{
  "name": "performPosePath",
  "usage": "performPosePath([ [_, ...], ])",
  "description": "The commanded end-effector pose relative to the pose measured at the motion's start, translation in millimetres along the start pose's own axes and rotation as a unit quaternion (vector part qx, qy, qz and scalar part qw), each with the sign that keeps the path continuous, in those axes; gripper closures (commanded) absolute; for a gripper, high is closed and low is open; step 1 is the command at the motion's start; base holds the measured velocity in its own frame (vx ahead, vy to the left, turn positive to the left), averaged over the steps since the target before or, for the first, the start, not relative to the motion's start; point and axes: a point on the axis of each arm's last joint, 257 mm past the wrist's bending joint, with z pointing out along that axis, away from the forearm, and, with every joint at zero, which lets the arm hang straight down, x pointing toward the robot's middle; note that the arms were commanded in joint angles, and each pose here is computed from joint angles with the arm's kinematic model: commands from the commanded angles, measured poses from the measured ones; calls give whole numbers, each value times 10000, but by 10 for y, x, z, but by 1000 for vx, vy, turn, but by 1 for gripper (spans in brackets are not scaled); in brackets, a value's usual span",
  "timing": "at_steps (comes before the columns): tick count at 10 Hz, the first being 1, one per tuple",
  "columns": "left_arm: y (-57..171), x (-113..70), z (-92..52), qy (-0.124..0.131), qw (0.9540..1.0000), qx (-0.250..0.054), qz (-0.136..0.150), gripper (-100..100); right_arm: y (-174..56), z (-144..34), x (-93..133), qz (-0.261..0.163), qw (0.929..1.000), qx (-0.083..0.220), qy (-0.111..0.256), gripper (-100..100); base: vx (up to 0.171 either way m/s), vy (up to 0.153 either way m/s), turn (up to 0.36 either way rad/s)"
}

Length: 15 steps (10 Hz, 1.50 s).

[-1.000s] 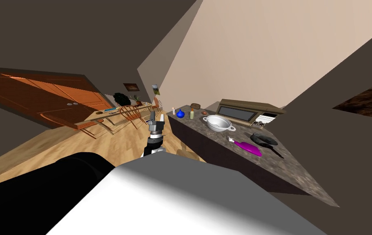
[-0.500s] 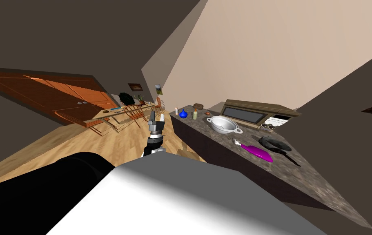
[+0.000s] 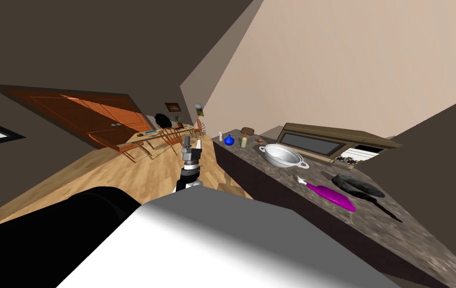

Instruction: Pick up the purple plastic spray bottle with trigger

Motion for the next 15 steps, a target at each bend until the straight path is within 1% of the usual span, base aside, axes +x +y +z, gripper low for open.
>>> performPosePath([
  [1,0,0,0,0,10000,0,0,0,-150,-111,33,-187,9995,117,232,-100,38,62,60],
  [2,0,0,0,0,10000,0,0,0,-157,-117,28,-204,9994,119,245,-100,18,23,-17],
  [3,0,0,0,0,10000,0,1,0,-367,-268,162,-389,9972,311,554,-100,24,30,119],
  [4,0,0,0,0,10000,0,0,0,-402,-297,135,-468,9965,323,608,-100,28,36,102],
  [5,0,0,0,0,10000,0,1,0,-611,-457,231,-663,9924,510,899,-100,42,66,165],
  [7,0,0,0,0,10000,0,1,0,-642,-484,202,-735,9914,521,948,-100,27,32,19],
  [8,0,0,0,0,10000,0,1,0,-849,-649,260,-941,9855,702,1222,-100,33,34,151],
  [9,0,0,0,0,10000,0,0,0,-875,-672,230,-1002,9844,711,1262,-100,36,32,86],
  [10,0,0,0,0,10000,0,1,0,-1075,-837,252,-1215,9770,883,1517,-100,46,35,159],
  [11,0,0,0,0,10000,0,0,0,-1096,-856,224,-1266,9757,891,1548,-100,44,24,58],
  [12,0,-1,0,0,10000,0,1,0,-1287,-1019,209,-1487,9669,1052,1785,-100,52,43,125],
  [13,0,0,0,0,10000,0,1,0,-1302,-1032,187,-1523,9659,1058,1807,-100,43,29,86],
  [15,0,0,0,0,10000,0,1,0,-1633,-1326,86,-1947,9463,1338,2206,-100,71,24,189],
])
